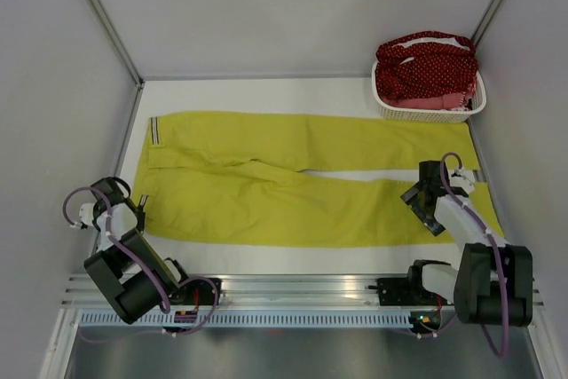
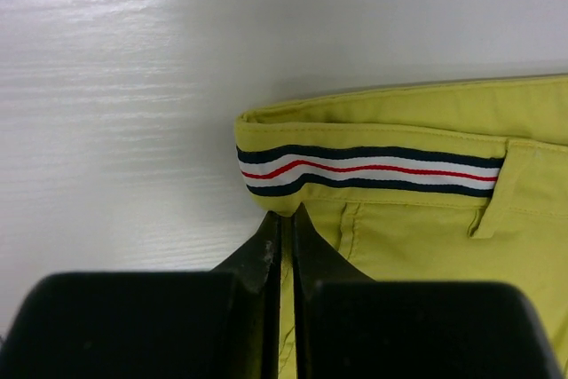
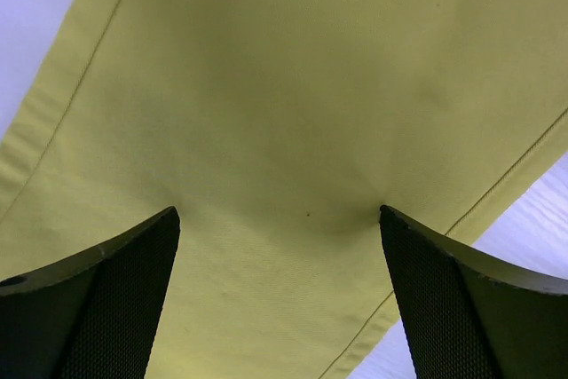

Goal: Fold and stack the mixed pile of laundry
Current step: Flatten out the trousers at the center of the board, then fold the trousers at the center of the board.

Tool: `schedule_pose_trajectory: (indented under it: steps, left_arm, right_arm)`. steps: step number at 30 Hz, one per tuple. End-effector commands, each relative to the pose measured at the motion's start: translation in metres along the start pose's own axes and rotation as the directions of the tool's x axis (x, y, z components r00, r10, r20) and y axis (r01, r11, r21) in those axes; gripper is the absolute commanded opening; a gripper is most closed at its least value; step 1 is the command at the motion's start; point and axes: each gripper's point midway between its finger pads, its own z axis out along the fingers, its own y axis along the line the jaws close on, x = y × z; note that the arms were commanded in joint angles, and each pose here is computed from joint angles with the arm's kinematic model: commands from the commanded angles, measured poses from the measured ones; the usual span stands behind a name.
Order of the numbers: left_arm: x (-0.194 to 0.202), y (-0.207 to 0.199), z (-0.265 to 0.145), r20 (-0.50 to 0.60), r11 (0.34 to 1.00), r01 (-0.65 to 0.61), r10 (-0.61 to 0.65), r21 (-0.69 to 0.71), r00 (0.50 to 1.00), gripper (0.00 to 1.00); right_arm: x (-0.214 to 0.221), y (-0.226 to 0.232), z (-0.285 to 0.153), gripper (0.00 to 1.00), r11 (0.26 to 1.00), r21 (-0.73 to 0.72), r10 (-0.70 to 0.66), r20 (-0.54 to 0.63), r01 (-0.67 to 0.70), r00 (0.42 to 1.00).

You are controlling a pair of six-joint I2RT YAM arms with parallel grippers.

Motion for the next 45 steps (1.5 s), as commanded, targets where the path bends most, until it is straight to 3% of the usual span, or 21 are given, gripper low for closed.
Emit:
schedule_pose_trajectory:
  steps: [1, 8, 12, 17, 20, 24, 28, 31, 36, 45]
  left_arm:
    - [-0.010, 0.013, -0.008, 0.045, 0.995, 0.056, -0.052, -0.079, 0.998, 0.02]
    - [-0.043, 0.002, -0.030, 0.127, 0.986, 0.137, -0.124, -0.100, 0.984, 0.02]
    - [-0.049, -0.002, -0.040, 0.147, 0.977, 0.198, -0.185, -0.084, 0.972, 0.02]
    - [-0.040, -0.010, -0.038, 0.085, 0.976, 0.207, -0.201, -0.071, 0.976, 0.02]
    - [-0.039, -0.014, -0.039, 0.064, 0.979, 0.193, -0.189, -0.063, 0.980, 0.02]
    - [-0.043, -0.021, -0.043, 0.062, 0.982, 0.178, -0.174, -0.058, 0.983, 0.02]
    - [-0.044, -0.027, -0.045, 0.054, 0.984, 0.174, -0.171, -0.043, 0.984, 0.02]
    - [-0.046, -0.029, -0.048, 0.057, 0.983, 0.178, -0.176, -0.039, 0.983, 0.02]
    - [-0.050, -0.031, -0.049, 0.070, 0.982, 0.186, -0.182, -0.040, 0.981, 0.02]
    - [-0.054, -0.031, -0.050, 0.086, 0.980, 0.196, -0.191, -0.046, 0.978, 0.02]
  right_arm:
    - [-0.015, 0.045, 0.022, 0.98, 0.991, -0.129, -0.017, 0.031, 0.021, 0.999]
    - [-0.059, 0.093, 0.032, 0.98, 0.981, -0.147, -0.108, 0.106, 0.123, 0.988]
    - [-0.107, 0.110, 0.001, 0.98, 0.982, -0.140, -0.094, 0.211, 0.125, 0.973]
    - [-0.110, 0.075, -0.030, 0.98, 0.993, -0.099, -0.043, 0.154, 0.059, 0.987]
    - [-0.076, 0.045, -0.035, 0.98, 0.994, -0.110, -0.005, 0.028, 0.008, 1.000]
    - [-0.039, -0.018, -0.034, 0.98, 0.999, 0.045, -0.024, -0.059, 0.027, 0.998]
    - [-0.037, -0.035, -0.038, 0.98, 0.995, 0.091, 0.049, -0.047, -0.044, 0.998]
    - [-0.027, -0.024, -0.034, 0.98, 0.984, 0.037, 0.175, -0.078, -0.173, 0.981]
    - [-0.033, -0.060, -0.010, 0.98, 0.938, 0.193, 0.292, 0.006, -0.288, 0.956]
    - [-0.038, -0.119, 0.020, 0.98, 0.848, 0.366, 0.402, 0.028, -0.383, 0.915]
